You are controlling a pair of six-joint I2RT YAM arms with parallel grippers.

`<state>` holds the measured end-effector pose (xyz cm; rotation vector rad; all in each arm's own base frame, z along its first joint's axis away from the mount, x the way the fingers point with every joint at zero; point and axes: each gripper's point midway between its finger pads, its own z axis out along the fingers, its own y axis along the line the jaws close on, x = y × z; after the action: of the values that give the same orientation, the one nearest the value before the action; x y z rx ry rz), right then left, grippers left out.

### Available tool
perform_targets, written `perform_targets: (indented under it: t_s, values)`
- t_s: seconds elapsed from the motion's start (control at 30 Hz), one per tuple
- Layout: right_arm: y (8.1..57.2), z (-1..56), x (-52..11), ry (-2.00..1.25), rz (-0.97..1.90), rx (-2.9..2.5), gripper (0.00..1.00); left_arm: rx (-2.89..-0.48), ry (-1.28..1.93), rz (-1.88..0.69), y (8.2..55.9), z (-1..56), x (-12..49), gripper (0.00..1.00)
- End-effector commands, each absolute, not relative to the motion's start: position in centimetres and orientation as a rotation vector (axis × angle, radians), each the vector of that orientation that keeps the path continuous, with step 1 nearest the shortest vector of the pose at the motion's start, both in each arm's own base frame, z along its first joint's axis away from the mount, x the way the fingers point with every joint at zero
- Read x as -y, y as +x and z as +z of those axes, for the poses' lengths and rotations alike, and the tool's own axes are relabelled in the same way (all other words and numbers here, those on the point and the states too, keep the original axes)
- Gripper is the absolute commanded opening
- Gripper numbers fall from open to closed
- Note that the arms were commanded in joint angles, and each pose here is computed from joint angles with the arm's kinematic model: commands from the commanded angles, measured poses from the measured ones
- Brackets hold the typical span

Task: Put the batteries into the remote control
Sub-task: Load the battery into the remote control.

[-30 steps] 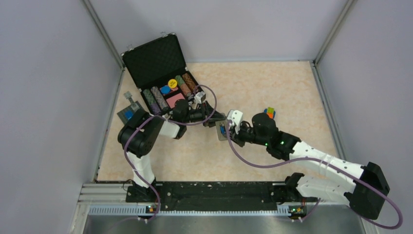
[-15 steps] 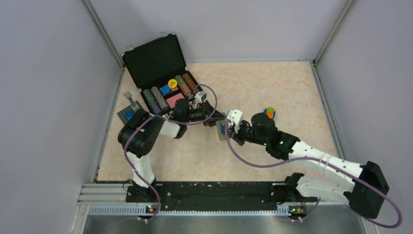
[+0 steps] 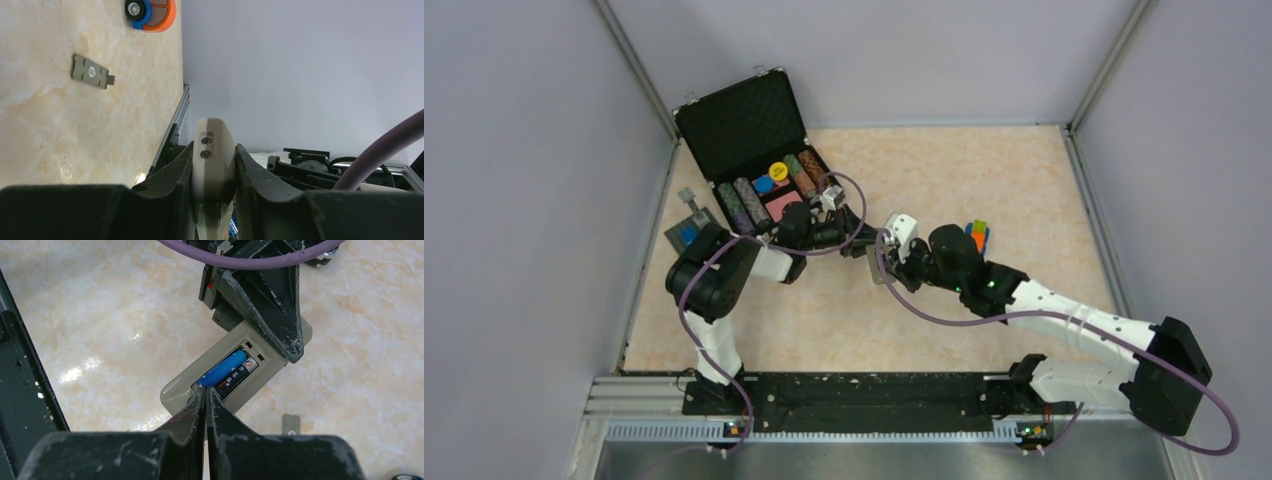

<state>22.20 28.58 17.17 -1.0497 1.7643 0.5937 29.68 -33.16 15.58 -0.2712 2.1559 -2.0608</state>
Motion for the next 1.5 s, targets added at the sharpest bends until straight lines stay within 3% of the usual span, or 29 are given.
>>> perform_targets:
  t_s: [0.0, 0.67, 1.47]
  values:
    - [23.4, 19.1, -29.4, -0.993, 0.582, -1.738, 0.0, -2.08, -0.132, -2.117, 29.0, 18.2, 34.1, 0.0]
    - [23.8, 16.7, -30.3, -0.975, 0.594, -1.861, 0.0, -2.071, -0.102, -2.128, 28.6, 18.5, 34.2, 0.0]
    - [24.1, 15.0, -31.5, -0.895, 0.628, -2.065, 0.0, -1.86, 0.172, -2.063, 27.4, 20.8, 33.6, 0.0]
